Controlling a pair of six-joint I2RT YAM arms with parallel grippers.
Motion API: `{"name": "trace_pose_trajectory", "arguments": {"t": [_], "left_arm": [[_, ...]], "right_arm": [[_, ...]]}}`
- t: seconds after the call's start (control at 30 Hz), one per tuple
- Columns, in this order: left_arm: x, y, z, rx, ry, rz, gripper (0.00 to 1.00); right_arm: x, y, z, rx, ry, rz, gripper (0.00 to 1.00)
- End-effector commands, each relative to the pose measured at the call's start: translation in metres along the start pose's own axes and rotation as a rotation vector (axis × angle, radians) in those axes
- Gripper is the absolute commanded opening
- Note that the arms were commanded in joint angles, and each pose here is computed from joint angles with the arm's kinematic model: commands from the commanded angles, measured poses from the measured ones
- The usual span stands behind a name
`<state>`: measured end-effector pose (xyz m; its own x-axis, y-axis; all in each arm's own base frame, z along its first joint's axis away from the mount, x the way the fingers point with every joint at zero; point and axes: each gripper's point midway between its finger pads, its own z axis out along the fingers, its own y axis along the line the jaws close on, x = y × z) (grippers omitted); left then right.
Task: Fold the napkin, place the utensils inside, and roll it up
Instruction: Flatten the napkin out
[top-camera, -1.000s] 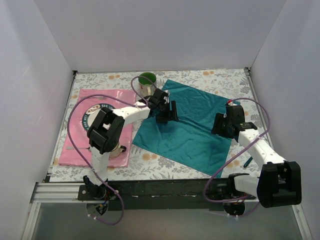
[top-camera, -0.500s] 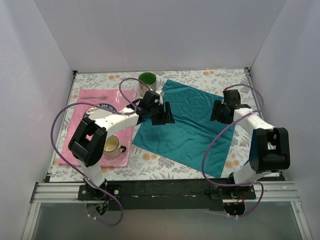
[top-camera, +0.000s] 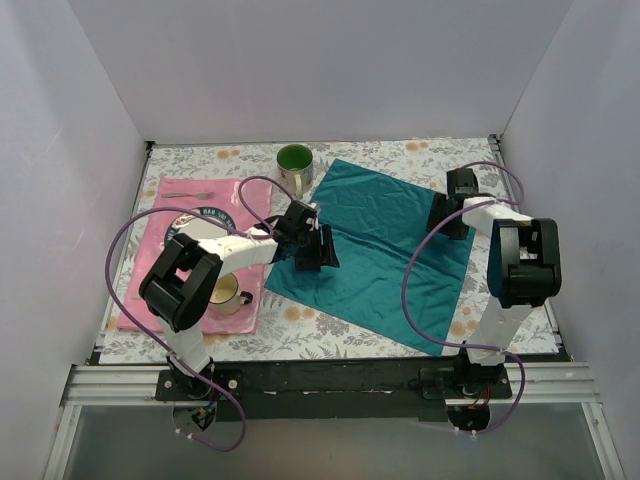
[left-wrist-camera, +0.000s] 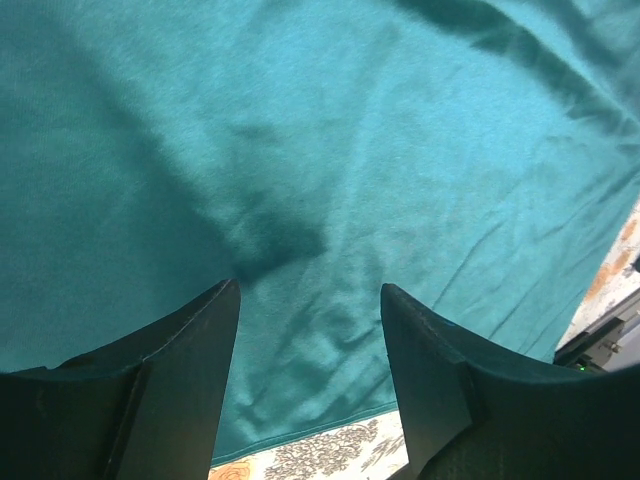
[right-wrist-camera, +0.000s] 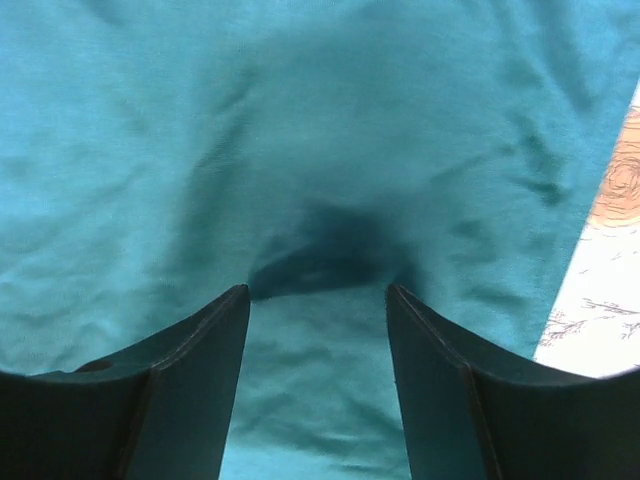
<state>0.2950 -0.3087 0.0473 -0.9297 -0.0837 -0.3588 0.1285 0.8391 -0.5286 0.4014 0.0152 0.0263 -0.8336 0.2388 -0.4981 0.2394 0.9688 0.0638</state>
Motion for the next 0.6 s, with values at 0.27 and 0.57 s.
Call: {"name": "trace_pose_trajectory", "arguments": {"t": [0.27,0.57], "left_arm": [[0.008,0.013,-0.010,-0.046,-0.006,0.058,0.59],[-0.034,-0.046,-0.044,0.093,-0.073,0.102,0.64]], "right_arm": [[-0.015,-0.026,0.023,0.105,0.044,-0.017,0.65],[-0.027,-0.026,-0.020,0.108,0.000,-0.017,0.67]]}}
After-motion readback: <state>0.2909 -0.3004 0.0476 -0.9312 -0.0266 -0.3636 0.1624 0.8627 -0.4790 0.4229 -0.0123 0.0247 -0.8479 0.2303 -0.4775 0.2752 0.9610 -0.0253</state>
